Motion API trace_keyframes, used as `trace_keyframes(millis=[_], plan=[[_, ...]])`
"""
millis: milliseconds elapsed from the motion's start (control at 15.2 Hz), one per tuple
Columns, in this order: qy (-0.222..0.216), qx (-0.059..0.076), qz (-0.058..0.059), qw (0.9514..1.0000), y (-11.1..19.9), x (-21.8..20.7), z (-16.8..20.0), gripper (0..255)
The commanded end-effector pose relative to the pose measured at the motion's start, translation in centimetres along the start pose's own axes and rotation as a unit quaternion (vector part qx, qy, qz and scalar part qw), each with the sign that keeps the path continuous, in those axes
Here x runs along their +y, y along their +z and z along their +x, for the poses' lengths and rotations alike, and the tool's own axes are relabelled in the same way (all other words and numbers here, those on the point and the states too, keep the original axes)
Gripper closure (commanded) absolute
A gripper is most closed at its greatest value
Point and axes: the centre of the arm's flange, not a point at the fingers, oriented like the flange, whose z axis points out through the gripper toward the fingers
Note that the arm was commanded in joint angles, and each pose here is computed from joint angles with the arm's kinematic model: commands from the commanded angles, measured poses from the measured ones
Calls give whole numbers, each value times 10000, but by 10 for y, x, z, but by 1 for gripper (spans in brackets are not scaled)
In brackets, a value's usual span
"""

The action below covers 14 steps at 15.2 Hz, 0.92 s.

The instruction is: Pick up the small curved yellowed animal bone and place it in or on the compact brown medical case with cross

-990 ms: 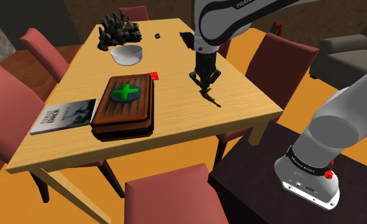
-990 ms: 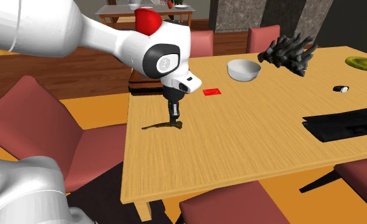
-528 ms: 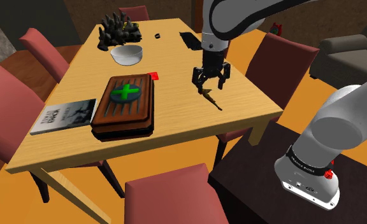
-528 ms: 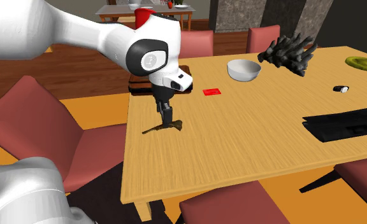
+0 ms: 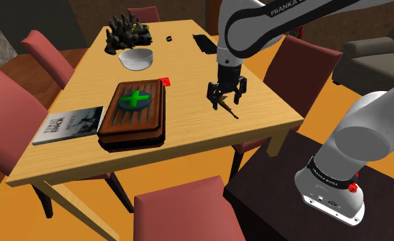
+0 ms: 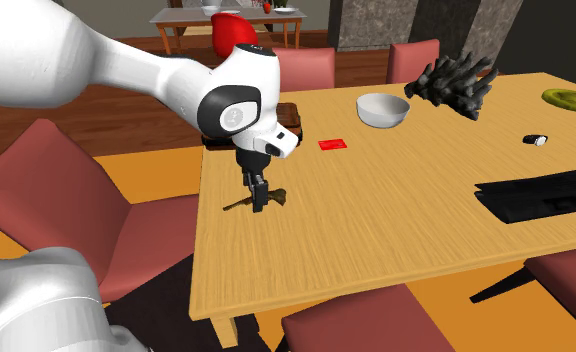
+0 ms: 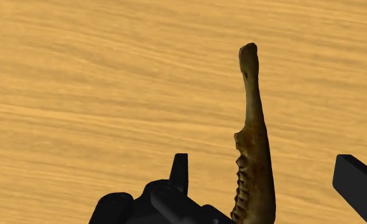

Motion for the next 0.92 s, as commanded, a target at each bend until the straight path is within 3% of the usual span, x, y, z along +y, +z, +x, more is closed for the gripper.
trace_keyframes(millis=[0,396,462,858], plan=[[-1,2,1,10000,2,-1,-1,0],[-1,2,1,10000,2,-1,-1,0],[-1,2,1,10000,2,-1,-1,255],[-1,2,0,10000,3,1,-1,255]])
